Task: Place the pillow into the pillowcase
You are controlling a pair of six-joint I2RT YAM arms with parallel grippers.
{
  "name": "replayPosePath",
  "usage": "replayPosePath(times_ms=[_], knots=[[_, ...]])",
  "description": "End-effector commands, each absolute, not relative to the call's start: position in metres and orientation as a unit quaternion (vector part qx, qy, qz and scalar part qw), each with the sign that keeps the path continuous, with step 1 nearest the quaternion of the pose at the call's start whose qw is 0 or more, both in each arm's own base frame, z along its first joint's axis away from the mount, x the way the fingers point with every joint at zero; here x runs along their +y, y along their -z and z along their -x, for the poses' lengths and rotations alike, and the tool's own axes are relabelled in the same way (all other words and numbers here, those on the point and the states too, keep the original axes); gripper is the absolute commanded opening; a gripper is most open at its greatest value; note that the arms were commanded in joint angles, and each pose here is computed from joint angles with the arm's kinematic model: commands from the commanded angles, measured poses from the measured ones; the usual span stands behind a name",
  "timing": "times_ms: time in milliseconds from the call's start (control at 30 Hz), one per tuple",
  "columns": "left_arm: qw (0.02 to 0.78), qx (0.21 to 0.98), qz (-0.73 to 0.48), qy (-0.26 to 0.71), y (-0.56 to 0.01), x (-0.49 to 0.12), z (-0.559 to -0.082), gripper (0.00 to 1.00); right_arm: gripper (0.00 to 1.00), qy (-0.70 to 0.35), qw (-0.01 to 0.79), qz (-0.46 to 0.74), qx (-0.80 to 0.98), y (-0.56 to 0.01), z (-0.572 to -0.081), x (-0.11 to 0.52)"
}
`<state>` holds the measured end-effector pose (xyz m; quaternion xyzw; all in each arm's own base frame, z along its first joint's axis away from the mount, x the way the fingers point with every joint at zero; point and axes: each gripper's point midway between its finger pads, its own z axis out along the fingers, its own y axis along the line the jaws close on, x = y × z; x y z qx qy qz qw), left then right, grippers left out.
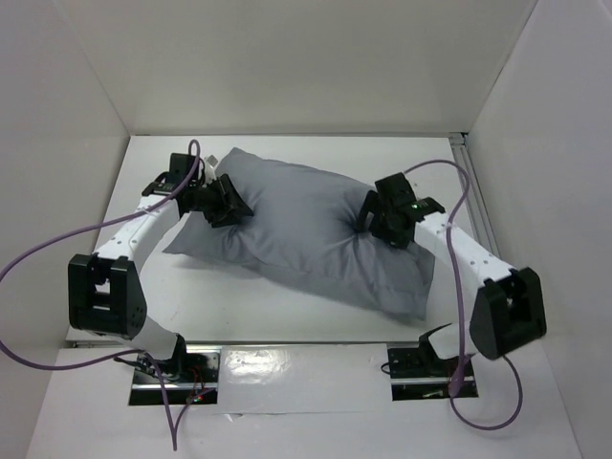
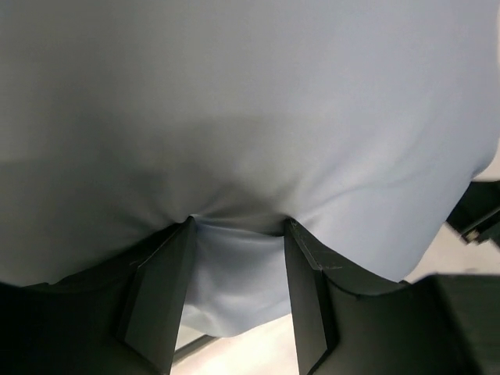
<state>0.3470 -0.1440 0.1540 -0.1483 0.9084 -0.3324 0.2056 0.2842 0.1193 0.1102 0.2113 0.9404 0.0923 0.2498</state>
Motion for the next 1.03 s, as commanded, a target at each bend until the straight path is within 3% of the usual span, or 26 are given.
replayPosePath(times_ms=[0,233,367,433,567,767,1000], knots=[[0.218,0.914,0.143,0.311,-0.157,-0.137,-0.358,0.62,1.0,-0.103,0.354,-0.182,0.912,-0.122,-0.369,0.129],[0.236,0.912,0.146,0.303,-0.168,-0.125,-0.38,0.62,1.0,-0.089,0.39,-0.162,0.902,-0.137,-0.431,0.122],[0.27,0.909,0.107,0.3,-0.207,-0.12,-0.385,0.72,1.0,-0.087,0.427,-0.154,0.887,-0.191,-0.436,0.117],[0.315,0.896,0.071,0.304,-0.249,-0.12,-0.387,0.86,1.0,-0.064,0.45,-0.164,0.876,-0.224,-0.426,0.102],[0.358,0.895,0.039,0.263,-0.298,-0.113,-0.365,1.0,1.0,0.02,0.488,-0.208,0.847,-0.28,-0.407,0.055],[0.421,0.874,0.031,0.242,-0.333,-0.103,-0.331,1.0,1.0,0.133,0.48,-0.253,0.829,-0.298,-0.359,-0.008],[0.478,0.848,0.042,0.223,-0.348,-0.09,-0.31,1.0,1.0,0.128,0.503,-0.262,0.814,-0.303,-0.327,-0.023]])
